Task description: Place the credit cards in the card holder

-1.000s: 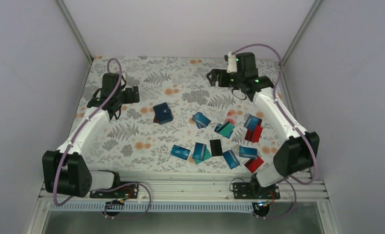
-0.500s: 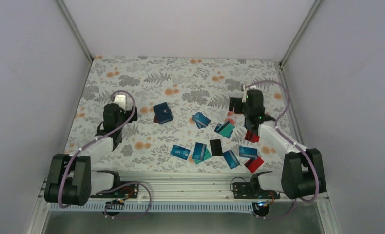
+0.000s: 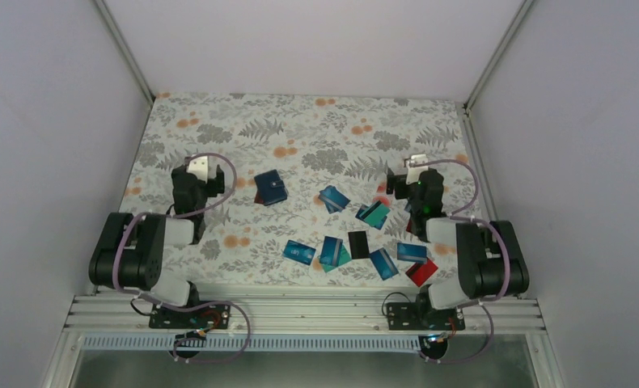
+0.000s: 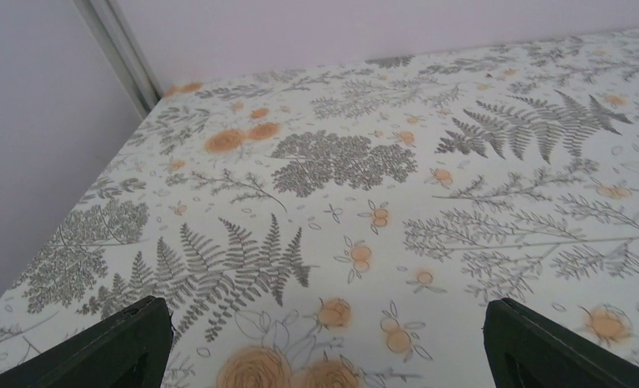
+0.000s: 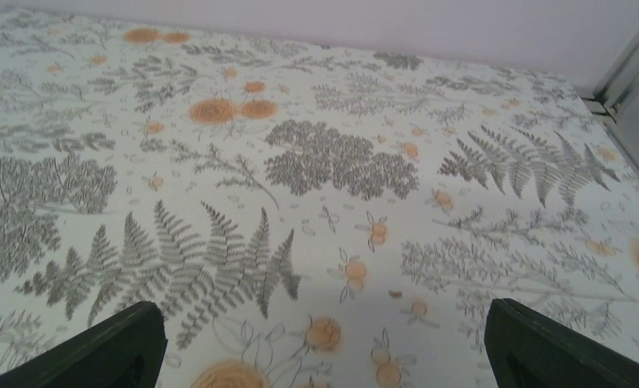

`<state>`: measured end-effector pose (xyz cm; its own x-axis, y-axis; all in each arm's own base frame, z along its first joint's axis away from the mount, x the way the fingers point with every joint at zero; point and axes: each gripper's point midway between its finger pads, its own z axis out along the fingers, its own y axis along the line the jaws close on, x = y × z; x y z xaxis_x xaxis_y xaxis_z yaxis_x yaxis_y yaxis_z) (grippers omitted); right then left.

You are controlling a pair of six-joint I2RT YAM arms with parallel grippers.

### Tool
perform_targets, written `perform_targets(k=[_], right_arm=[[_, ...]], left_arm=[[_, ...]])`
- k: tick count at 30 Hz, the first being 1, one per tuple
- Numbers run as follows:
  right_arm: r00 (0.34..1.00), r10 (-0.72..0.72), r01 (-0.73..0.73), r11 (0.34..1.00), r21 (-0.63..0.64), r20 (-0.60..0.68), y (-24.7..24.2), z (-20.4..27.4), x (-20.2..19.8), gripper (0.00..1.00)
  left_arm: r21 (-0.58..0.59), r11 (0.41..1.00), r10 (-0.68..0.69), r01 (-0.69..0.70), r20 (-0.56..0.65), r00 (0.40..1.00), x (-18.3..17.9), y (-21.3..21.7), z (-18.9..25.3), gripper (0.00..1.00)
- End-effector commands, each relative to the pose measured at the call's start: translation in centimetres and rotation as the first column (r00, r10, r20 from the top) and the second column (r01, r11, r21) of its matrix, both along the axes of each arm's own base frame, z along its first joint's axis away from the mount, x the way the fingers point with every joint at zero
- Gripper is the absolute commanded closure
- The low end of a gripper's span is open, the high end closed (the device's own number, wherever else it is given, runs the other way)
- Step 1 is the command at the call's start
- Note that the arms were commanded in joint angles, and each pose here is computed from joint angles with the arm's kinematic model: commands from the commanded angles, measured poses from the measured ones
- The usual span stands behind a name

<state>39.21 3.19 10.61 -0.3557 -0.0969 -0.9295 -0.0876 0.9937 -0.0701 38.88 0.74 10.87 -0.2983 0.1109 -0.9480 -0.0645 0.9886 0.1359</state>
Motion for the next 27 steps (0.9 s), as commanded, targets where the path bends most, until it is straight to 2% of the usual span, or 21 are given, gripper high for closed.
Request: perform_targets(k=[1,3,8,13,16,27], right_arm=[[0.983,0.091,-0.097,0.995,0.026,0.157,0.4,3.6,2.8,0.00],[0.985,0.112,-0.120,0.992,0.048,0.133,0.2,3.2,3.2,0.00],[0.973,0.158,-0.174,0.981,0.084,0.166,0.0,3.5,2.4,0.00],[0.965,0.157,-0.176,0.981,0.076,0.210,0.0,4.0,1.4,0.00],[0.950,0.112,-0.139,0.988,0.074,0.291,-0.7,4.3,-0.6,0.00],[0.954,0.130,-0.158,0.984,0.084,0.269,-0.6,4.1,-0.3,0.00]], left_arm=[[-0.003,1.000,-0.024,0.024,0.138,0.990,1.5,0.2,2.9,0.04],[-0.005,0.999,-0.036,0.037,0.175,0.984,0.6,0.2,3.3,0.04],[0.004,0.998,-0.066,0.067,0.236,0.969,-0.6,-0.1,3.3,0.01],[-0.001,0.998,-0.066,0.068,0.220,0.973,-0.6,-0.1,3.0,0.00],[0.000,0.998,-0.068,0.070,0.220,0.973,-0.6,-0.1,3.1,0.00],[0.000,0.997,-0.070,0.072,0.218,0.973,-0.6,-0.2,3.0,0.00]])
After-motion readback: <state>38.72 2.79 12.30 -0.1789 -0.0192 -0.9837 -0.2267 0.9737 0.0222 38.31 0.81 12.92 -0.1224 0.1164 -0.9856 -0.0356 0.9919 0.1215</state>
